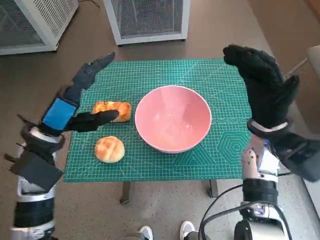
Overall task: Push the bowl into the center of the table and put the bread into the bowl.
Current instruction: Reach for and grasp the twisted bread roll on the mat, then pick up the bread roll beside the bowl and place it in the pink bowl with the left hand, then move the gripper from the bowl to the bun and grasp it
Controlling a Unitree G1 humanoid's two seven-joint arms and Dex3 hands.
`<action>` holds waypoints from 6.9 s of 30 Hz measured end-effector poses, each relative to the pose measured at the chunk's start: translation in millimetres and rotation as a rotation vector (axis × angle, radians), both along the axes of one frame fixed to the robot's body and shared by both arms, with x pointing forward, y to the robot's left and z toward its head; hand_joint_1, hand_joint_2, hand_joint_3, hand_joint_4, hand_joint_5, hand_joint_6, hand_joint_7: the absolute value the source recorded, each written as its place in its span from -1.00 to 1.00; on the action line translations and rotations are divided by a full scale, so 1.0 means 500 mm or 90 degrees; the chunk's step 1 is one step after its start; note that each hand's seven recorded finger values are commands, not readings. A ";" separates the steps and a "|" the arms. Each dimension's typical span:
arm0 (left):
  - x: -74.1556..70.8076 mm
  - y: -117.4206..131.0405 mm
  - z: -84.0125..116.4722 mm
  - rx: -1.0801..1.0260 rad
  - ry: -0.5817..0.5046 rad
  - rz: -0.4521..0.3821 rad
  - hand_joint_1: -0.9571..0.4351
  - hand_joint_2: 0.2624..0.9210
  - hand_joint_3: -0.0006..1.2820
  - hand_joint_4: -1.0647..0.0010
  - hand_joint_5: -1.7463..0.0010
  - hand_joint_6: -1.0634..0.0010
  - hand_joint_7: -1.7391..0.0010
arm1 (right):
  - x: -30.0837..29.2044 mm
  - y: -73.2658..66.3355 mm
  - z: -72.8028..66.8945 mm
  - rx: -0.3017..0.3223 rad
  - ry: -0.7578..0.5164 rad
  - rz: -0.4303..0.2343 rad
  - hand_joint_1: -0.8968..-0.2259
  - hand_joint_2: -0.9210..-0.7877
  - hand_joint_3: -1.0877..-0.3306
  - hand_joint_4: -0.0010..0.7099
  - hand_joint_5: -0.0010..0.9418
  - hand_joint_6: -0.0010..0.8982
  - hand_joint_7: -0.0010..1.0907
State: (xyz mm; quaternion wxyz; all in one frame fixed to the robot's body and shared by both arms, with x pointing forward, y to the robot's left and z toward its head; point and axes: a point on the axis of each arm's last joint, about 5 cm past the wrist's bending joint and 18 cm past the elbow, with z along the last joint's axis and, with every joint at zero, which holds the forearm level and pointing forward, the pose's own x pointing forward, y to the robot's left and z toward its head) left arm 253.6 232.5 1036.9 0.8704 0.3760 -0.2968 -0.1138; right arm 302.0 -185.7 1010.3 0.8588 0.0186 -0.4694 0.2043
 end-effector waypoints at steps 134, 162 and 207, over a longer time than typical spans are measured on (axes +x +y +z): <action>0.113 -0.112 0.046 0.223 -0.032 0.175 0.38 0.96 -0.95 -0.42 -0.28 -0.31 -0.24 | -0.020 -0.007 -0.009 0.028 0.036 0.029 0.41 -1.00 0.76 0.14 -0.99 -0.66 -0.11; 0.064 -0.192 0.002 0.350 -0.039 -0.080 -0.10 0.71 -0.98 0.68 0.99 0.59 0.70 | -0.034 -0.016 -0.017 0.017 0.037 0.023 0.43 -1.00 0.74 0.15 -0.99 -0.70 -0.10; -0.107 0.009 0.072 0.298 0.198 0.083 0.14 0.50 -1.00 0.70 1.00 0.46 0.93 | -0.051 -0.006 -0.017 0.017 0.041 0.035 0.39 -1.00 0.76 0.14 -1.00 -0.75 -0.07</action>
